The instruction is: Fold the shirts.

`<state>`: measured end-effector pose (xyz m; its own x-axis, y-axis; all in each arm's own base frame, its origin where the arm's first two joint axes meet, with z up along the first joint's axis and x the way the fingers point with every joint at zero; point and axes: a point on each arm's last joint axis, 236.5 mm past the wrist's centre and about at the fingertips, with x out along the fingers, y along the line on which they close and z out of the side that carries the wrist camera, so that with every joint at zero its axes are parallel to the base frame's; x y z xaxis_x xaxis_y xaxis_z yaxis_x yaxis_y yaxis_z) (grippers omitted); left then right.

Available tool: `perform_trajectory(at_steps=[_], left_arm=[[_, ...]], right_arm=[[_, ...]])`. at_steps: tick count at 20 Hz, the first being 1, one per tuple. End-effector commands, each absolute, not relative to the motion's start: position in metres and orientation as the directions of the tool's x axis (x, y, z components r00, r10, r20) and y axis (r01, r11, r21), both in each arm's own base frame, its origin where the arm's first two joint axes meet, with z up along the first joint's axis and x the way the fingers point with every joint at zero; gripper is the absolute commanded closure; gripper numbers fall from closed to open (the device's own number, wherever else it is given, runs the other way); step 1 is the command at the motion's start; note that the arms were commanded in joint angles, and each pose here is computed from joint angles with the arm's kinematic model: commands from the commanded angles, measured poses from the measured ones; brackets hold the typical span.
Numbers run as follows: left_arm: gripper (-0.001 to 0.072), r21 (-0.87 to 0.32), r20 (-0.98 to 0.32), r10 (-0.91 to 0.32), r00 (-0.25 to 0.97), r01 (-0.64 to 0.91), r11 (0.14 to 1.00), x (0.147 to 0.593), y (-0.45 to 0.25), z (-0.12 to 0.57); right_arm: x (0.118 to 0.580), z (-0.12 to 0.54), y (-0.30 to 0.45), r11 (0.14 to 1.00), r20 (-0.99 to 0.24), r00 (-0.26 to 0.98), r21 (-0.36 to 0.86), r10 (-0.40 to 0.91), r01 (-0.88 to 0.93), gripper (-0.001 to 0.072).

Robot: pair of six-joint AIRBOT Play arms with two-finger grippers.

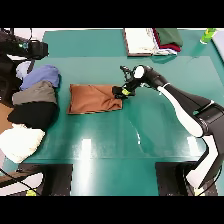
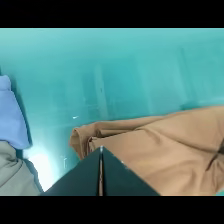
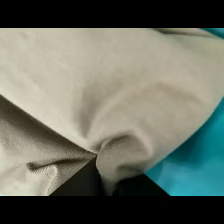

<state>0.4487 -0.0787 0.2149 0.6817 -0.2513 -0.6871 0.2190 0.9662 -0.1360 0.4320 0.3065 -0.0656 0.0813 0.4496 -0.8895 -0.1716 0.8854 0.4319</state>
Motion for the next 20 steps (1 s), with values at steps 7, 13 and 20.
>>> perform_trajectory(at_steps=[7, 13, 20], left_arm=[[0.0681, -0.101, -0.702, -0.371, 0.608, 0.431, 0.897, 0.422, -0.164, 0.211], [0.0681, -0.104, -0.701, -0.422, 0.575, 0.503, 0.858, 0.407, -0.198, 0.211], [0.0681, -0.101, -0.664, -0.431, 0.612, 0.497, 0.862, 0.416, -0.2, 0.22]], right_arm=[[0.485, 0.044, 0.119, 0.995, -0.943, 0.323, 0.049, 0.075, -0.09, 0.0696], [0.434, 0.073, -0.086, 0.956, -0.936, 0.339, 0.015, -0.09, 0.293, 0.0696], [0.293, 0.078, -0.276, 0.663, -0.911, 0.285, 0.019, -0.296, 0.748, 0.0697]])
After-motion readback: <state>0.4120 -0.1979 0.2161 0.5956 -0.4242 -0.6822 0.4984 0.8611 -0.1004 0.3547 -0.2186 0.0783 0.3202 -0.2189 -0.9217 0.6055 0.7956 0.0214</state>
